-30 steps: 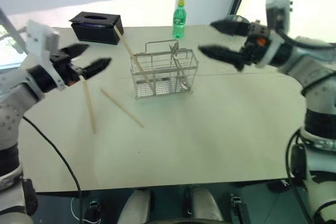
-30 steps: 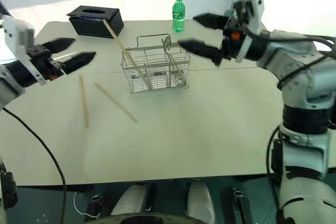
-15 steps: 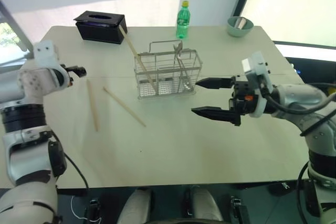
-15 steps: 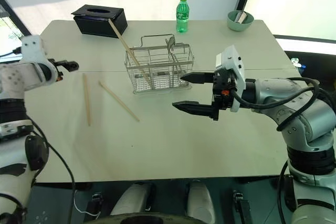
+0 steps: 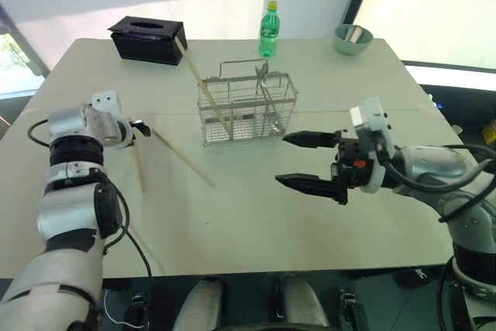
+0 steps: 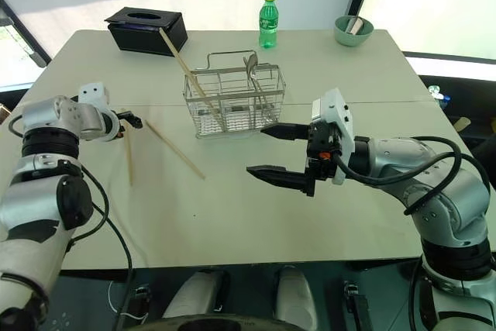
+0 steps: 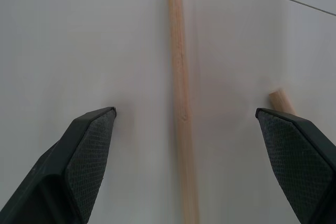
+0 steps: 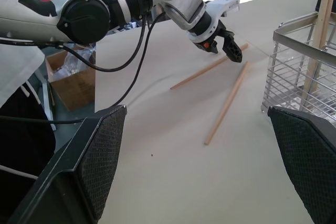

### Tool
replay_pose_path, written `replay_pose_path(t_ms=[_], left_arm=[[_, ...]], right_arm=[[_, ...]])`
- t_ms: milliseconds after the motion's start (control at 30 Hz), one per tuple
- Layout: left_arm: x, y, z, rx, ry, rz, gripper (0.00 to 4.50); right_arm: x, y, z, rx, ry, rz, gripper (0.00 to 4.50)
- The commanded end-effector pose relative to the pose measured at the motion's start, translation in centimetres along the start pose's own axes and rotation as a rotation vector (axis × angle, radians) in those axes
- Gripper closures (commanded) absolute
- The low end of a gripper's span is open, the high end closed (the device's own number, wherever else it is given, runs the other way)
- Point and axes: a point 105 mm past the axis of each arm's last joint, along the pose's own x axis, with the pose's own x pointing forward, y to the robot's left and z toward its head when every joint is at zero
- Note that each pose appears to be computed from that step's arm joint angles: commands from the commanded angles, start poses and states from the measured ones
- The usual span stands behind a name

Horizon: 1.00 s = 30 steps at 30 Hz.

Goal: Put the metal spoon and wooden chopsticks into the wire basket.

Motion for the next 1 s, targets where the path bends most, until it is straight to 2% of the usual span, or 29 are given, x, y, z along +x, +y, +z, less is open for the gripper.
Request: replay_pose_path(t_ms=[33,67,300,467,600,667,733,767,867,933,1000], left_arm=[[0.3,0.1,0.1,-0.003,-0.009,0.018,0.54],[0.4,0.1,0.1,-0.005,-0.010,0.018,0.84],[0.5,-0.2,0.4,-0.016,-0.020,0.017,4.46],[0.1,0.6,1.3,-0.027,-0.060,0.046,4.46],[-1.2,1.6,4.5,-0.037,-0.233,0.065,4.46],[-2.8,2.0,7.3,-0.053,-0.400,0.053,4.46],[-5.8,2.0,11.0,-0.091,-0.640,0.019,4.46],[-8.2,1.2,13.0,-0.122,-0.781,-0.060,4.46],[-15.6,-1.8,16.3,-0.176,-1.112,-0.314,4.46],[-19.2,-4.1,16.8,-0.203,-1.216,-0.481,4.46],[-21.3,-6.0,16.8,-0.236,-1.243,-0.610,4.46]], right_arm=[[-0.5,0.3,0.9,-0.043,-0.023,-0.017,0.00],[-0.5,0.3,0.9,-0.044,-0.023,-0.021,0.00],[-0.6,0.4,1.1,-0.036,-0.036,-0.034,0.00],[-0.7,0.2,1.0,-0.029,-0.034,-0.041,0.00],[-0.8,0.1,0.8,-0.025,-0.030,-0.044,0.00],[-0.9,0.0,0.8,-0.021,-0.030,-0.046,0.00],[-1.0,-0.1,1.0,-0.016,-0.033,-0.047,0.00],[-1.0,-0.1,1.1,-0.015,-0.032,-0.046,0.00],[-1.1,-0.2,1.1,-0.012,-0.022,-0.046,0.00],[-1.1,-0.2,1.1,-0.009,-0.019,-0.045,0.00],[-1.0,-0.1,1.1,-0.008,-0.019,-0.043,0.00]])
